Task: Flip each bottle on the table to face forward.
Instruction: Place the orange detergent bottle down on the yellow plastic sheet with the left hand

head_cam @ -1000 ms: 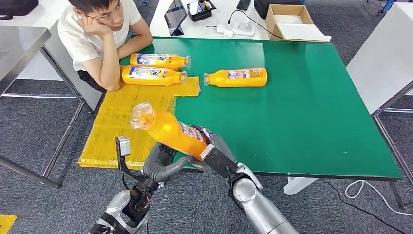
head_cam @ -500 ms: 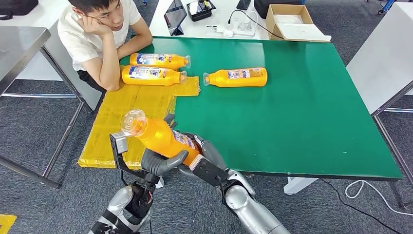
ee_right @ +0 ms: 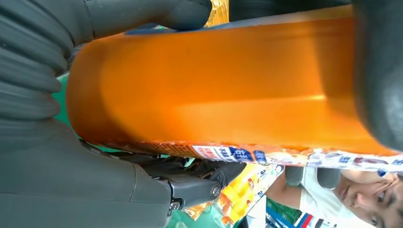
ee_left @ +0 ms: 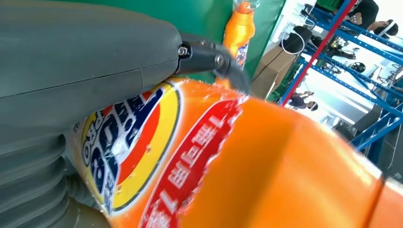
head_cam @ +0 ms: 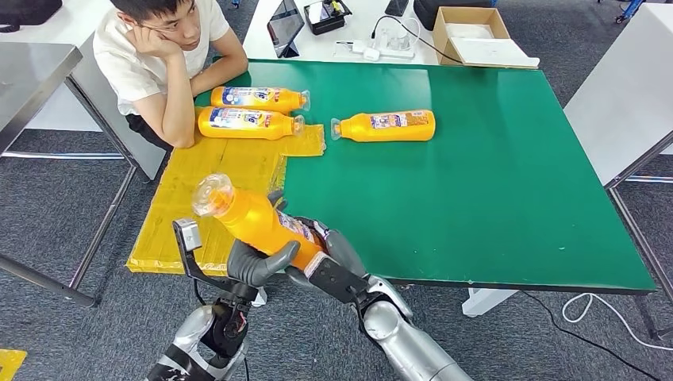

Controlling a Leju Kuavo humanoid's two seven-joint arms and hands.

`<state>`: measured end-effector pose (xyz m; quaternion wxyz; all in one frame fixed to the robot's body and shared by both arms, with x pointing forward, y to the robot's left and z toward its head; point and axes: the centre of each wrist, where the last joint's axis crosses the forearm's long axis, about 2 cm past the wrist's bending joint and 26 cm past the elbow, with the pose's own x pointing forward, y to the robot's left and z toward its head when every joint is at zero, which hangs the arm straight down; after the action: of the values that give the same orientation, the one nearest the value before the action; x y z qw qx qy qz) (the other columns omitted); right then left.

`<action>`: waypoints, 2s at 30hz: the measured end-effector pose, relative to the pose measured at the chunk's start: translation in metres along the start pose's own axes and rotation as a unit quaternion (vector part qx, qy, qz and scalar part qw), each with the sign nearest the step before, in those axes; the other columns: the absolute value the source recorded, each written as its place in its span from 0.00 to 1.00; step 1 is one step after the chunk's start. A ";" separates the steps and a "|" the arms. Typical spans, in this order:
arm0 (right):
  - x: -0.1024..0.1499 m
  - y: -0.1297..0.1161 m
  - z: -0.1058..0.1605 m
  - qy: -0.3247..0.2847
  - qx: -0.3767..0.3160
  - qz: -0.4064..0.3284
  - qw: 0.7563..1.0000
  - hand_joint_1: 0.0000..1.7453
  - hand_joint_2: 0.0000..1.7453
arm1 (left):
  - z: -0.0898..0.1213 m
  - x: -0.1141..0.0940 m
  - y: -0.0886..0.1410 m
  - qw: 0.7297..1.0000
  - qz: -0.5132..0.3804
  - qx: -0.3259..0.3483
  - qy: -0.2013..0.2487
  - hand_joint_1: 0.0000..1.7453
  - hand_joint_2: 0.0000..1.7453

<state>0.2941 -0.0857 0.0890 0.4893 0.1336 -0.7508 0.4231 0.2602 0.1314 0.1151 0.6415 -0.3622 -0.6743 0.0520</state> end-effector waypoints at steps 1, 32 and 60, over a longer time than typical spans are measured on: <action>0.000 0.000 0.000 0.001 0.000 0.000 1.000 0.61 1.00 | 0.000 0.000 0.000 1.000 0.001 0.001 0.000 1.00 1.00; -0.006 0.024 0.013 0.018 -0.003 0.061 0.998 0.00 0.00 | -0.005 0.017 0.024 0.994 0.074 0.083 -0.018 1.00 1.00; 0.029 0.013 0.015 -0.061 -0.011 0.111 0.992 0.00 1.00 | -0.116 0.088 0.112 0.632 -0.751 0.088 0.169 1.00 1.00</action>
<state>0.2624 -0.0831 0.1048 0.3937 0.0694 -0.7940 0.4580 0.4198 0.2165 0.1477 0.5906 0.3249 -0.5854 -0.4505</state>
